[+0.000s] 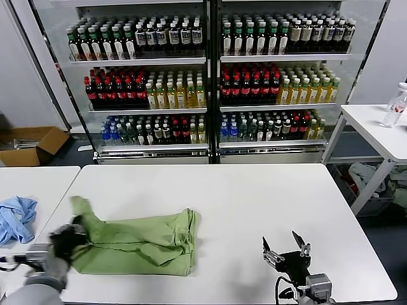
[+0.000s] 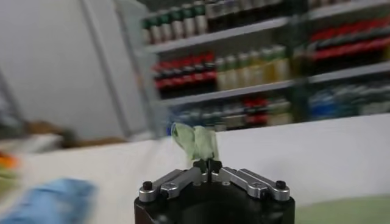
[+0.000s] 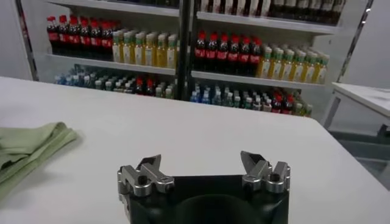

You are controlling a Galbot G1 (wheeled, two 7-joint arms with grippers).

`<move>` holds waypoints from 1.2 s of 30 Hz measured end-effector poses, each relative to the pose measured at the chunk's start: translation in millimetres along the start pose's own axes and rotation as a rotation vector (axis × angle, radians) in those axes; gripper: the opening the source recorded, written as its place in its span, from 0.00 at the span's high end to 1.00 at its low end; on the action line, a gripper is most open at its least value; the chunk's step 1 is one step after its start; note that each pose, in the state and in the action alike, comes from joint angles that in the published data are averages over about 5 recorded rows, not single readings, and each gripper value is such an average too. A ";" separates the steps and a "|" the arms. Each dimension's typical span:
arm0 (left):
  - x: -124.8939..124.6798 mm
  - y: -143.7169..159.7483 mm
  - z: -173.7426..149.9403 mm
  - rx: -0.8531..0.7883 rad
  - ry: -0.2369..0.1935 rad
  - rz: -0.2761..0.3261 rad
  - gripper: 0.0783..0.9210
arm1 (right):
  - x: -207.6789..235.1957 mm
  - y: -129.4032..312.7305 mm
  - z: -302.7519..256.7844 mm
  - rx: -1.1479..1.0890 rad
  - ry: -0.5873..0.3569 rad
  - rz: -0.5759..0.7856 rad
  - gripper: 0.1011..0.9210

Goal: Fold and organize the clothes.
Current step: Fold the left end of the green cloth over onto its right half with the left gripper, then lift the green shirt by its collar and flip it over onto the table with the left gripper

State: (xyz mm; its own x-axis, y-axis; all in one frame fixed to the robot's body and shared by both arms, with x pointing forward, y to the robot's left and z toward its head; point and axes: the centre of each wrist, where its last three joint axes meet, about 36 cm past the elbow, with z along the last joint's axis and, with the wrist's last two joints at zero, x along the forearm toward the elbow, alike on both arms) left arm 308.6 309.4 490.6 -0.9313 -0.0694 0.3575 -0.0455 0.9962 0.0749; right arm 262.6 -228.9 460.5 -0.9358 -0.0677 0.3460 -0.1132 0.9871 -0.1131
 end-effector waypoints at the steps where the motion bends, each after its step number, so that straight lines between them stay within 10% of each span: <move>1: -0.2 -9.5 0.9 0.030 0.005 0.043 1.00 | 0.5 0.2 -0.3 -0.001 -0.001 0.001 0.12; 10: -11.2 -88.8 8.6 0.253 0.042 0.336 0.87 | 1.6 -3.2 -1.4 0.001 -0.005 0.010 0.12; 18: -7.3 -107.6 -11.5 0.354 -0.024 0.459 0.62 | 0.7 -4.6 -0.8 0.003 -0.003 0.012 0.12; 25: -9.2 -58.0 -7.0 0.233 -0.029 0.338 0.37 | -3.8 -2.0 1.2 -0.005 -0.002 0.007 0.12; 36: -46.3 -6.9 48.4 0.057 0.128 0.103 0.12 | -9.0 -2.6 2.6 0.006 0.000 0.005 0.12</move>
State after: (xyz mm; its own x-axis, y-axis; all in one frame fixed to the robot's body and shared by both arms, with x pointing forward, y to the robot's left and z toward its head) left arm 334.6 308.3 428.5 -0.8789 0.0302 0.4761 0.0237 0.9995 -0.0196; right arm 270.5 -231.2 455.2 -0.9365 -0.0624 0.3452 -0.1102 0.9866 -0.1205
